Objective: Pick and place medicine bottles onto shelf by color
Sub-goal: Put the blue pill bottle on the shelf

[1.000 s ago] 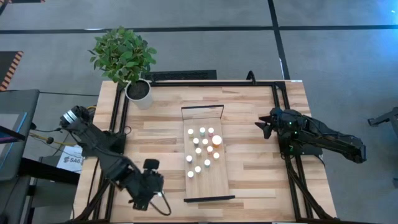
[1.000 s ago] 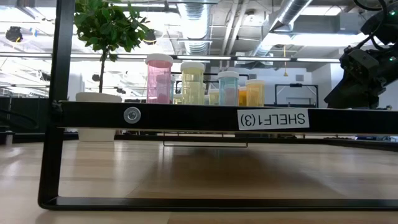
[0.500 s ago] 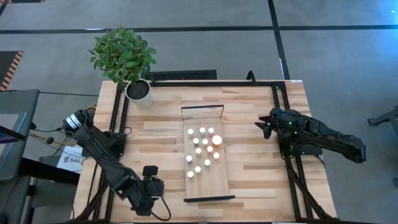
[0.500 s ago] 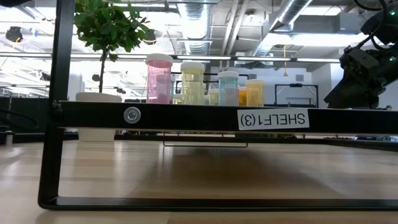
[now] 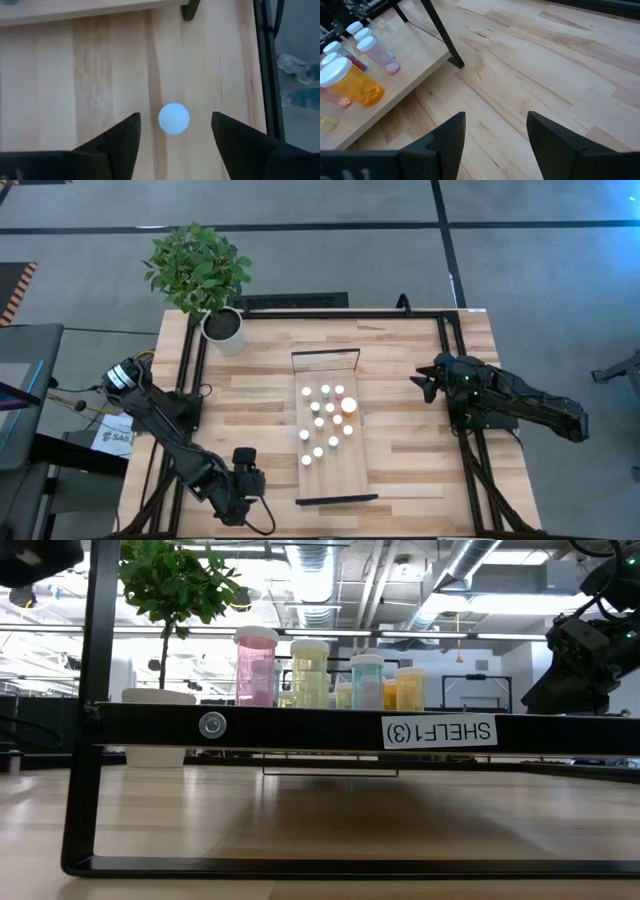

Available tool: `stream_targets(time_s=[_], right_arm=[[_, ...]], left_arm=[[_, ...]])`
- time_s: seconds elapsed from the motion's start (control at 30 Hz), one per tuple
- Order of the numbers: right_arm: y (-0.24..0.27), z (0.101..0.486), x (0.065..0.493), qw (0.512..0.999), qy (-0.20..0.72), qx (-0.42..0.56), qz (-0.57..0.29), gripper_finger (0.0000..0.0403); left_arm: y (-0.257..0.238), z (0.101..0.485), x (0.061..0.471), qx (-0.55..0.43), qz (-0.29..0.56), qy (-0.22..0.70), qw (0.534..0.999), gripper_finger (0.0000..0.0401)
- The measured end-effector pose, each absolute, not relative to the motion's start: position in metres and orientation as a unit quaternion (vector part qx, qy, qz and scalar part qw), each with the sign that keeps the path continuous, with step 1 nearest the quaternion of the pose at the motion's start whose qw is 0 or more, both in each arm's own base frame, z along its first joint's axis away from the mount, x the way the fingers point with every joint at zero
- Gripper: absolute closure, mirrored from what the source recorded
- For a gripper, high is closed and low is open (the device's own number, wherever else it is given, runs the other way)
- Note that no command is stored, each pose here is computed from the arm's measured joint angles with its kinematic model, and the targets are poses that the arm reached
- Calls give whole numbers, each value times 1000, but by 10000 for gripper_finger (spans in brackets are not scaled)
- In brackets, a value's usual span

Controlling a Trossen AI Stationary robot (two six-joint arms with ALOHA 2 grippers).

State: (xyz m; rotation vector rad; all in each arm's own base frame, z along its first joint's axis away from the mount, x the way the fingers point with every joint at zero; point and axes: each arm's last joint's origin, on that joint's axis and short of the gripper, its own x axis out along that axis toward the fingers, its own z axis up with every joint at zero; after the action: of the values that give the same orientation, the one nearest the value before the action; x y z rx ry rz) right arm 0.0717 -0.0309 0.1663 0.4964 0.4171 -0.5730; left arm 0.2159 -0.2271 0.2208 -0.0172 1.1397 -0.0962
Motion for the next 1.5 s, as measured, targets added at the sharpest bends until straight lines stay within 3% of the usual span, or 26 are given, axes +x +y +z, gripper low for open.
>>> stream_targets(time_s=[0.8, 1.33, 1.5], right_arm=[[-31, 166, 72, 908, 202, 241, -278, 168], [-31, 166, 72, 908, 202, 241, -278, 168], [-31, 166, 72, 908, 202, 241, -278, 168]], left_arm=[[-219, 177, 211, -38, -66, 523, 849, 174], [-219, 176, 210, -17, -81, 523, 848, 304], [-220, 178, 211, -22, -83, 521, 849, 318]])
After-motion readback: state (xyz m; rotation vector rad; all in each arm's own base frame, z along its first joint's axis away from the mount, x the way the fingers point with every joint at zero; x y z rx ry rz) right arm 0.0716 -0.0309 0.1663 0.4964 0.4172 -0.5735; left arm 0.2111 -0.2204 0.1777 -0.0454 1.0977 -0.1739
